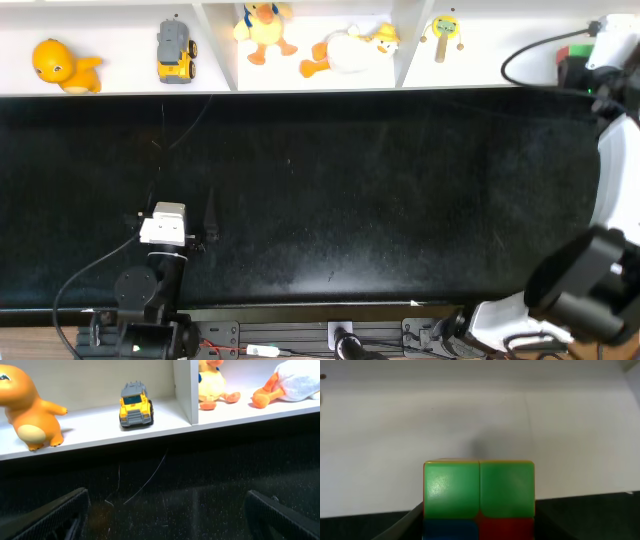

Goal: Store Toys

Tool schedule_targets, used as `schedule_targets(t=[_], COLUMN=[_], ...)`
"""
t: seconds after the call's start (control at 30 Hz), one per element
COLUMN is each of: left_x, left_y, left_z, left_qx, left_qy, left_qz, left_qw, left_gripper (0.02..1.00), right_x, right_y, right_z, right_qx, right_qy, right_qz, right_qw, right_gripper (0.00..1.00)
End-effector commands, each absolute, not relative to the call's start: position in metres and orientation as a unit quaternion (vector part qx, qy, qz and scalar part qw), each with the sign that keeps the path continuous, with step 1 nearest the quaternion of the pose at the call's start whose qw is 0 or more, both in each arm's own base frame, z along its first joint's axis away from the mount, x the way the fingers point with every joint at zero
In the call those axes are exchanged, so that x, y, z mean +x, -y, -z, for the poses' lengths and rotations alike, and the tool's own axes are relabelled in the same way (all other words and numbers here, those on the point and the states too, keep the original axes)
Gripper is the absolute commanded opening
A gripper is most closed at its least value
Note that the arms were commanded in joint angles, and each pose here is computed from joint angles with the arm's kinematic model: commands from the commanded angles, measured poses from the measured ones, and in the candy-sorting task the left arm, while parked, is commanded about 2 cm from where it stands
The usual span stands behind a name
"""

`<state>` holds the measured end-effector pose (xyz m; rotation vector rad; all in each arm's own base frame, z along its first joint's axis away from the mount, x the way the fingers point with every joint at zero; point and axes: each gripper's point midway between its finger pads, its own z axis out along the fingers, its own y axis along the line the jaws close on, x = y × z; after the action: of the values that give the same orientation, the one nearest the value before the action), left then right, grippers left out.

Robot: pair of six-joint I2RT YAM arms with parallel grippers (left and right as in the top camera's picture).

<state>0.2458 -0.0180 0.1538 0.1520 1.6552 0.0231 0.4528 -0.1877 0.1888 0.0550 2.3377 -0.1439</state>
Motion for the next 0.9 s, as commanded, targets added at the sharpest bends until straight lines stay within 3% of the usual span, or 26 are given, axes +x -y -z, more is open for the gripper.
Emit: schedule_targets(t=[0.03,0.27,0.33,0.4,0.5,0.6,0.8,0.9], left_x=[0.245,0.245,0.245,0.245,0.245,0.245,0.245,0.245], left_y=[0.018,0.018,0.018,0.018,0.018,0.018,0.018,0.018], left_z=[-0.155,-0.155,-0.155,-0.155,-0.155,-0.155,-0.155,-0.155], left_qx=[0.065,0.065,0.065,0.065,0.065,0.065,0.065,0.065], left_qy=[-0.733,-0.733,-0.733,-0.733,-0.733,-0.733,-0.733,-0.733], left_qz=[-0.009,-0.009,-0.009,-0.009,-0.009,-0.009,-0.009,-0.009], left_qw=[0.677,0.677,0.677,0.677,0.677,0.677,0.677,0.677], left_gripper=[0.998,0.998,0.998,0.998,0.998,0.998,0.996,0.998], right_x=[0.477,0.492,0.493,0.492,0.493,0.49,0.46,0.415], right_y=[0.184,0.179,0.178,0.178,0.178,0.177,0.17,0.165], right_z=[-0.187,-0.167,-0.165,-0.164,-0.165,-0.164,-0.167,-0.156], right_qx=[0.02,0.012,0.013,0.018,0.019,0.019,0.025,0.04], right_qy=[-0.923,-0.93,-0.93,-0.93,-0.93,-0.932,-0.934,-0.932], right_qz=[0.043,0.032,0.031,0.029,0.029,0.028,0.028,0.042], right_qw=[0.382,0.367,0.366,0.366,0.366,0.361,0.357,0.357], right_gripper=[0.531,0.538,0.581,0.676,0.726,0.998,0.998,0.993])
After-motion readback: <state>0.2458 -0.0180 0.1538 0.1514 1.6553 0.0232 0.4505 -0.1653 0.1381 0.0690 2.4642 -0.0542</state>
